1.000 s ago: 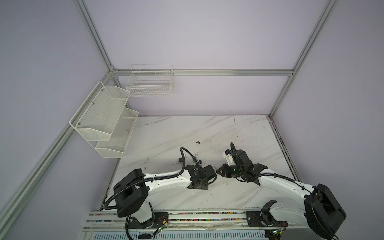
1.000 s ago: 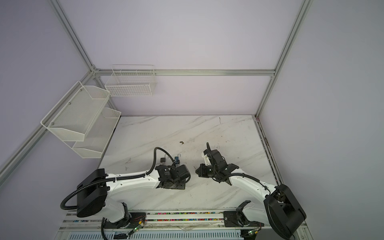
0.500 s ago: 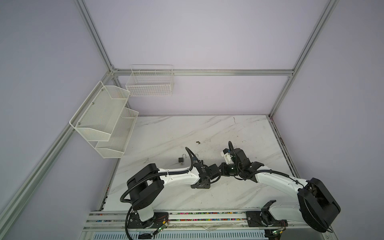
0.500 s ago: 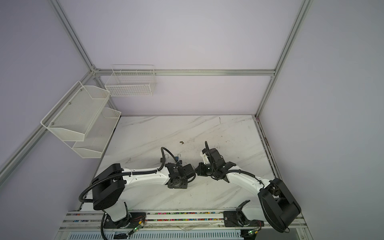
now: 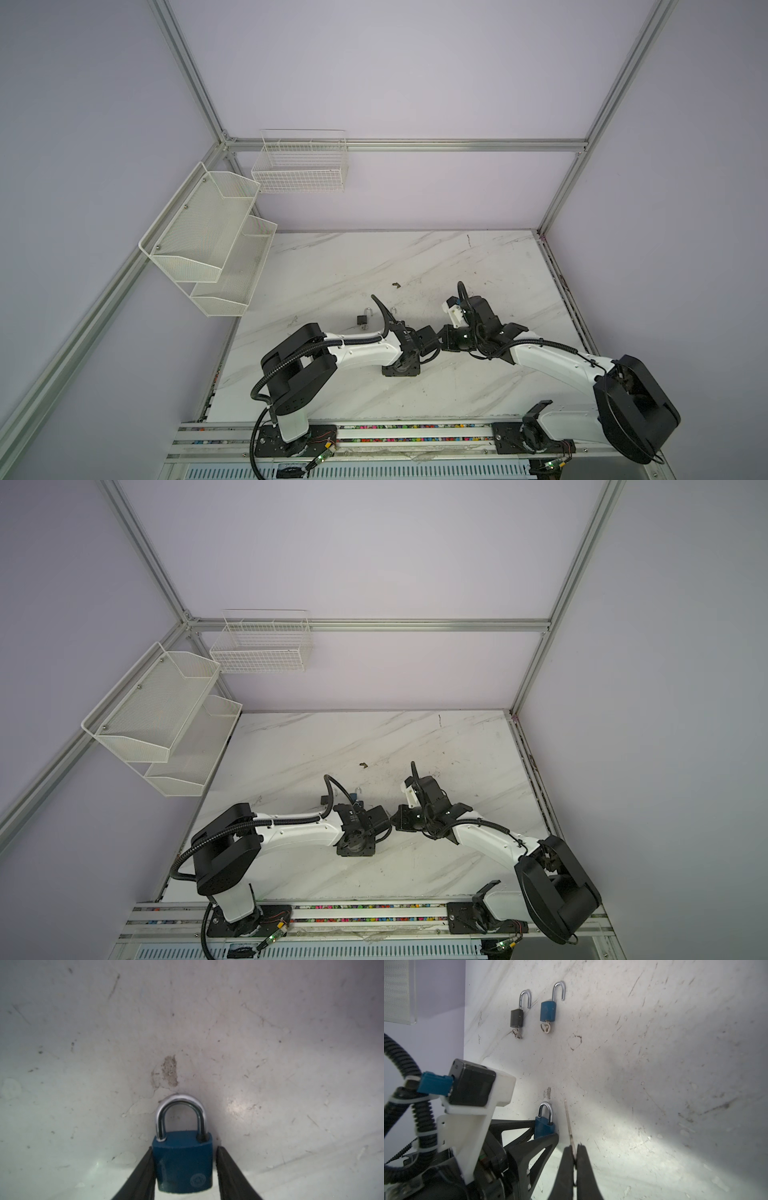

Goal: Unlock with the key
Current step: 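Close the left gripper on the body of the closed blue padlock, then lift the blue padlock with the left gripper while right brings key beneath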

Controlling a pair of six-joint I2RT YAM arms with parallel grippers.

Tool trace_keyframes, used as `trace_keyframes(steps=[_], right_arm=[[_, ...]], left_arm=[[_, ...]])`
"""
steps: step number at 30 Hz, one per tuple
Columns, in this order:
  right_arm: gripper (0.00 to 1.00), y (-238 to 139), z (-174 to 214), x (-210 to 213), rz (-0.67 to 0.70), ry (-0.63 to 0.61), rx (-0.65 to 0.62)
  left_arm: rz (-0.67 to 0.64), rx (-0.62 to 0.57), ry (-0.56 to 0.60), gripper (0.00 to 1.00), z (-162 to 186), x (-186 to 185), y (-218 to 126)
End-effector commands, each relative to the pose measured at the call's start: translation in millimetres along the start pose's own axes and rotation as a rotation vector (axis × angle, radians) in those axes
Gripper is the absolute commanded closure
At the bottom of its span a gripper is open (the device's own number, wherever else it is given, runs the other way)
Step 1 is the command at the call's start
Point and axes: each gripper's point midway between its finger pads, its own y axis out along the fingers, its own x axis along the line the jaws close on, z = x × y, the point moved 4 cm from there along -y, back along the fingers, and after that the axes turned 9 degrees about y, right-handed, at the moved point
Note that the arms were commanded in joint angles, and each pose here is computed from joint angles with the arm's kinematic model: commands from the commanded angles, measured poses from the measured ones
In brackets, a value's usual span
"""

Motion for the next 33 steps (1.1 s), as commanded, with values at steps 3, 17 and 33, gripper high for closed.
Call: trace_keyframes(steps=[3,17,33], right_arm=[[1.0,-2,-2,1,-0.015,-0.022,-0.009],[1.0,-22,-7,7,0.018,-0.023,-0.069],[1.0,-30,8,94,-0.148,-0.086,-0.229]], left_arm=[[0.044,0.002,-0.043,0.58,-10,-9,2],[0.09,-0.164,-0.198,0.83,-40,6,-43],[0.426,-0.566,-0.601,0.97,-118,30,-157]])
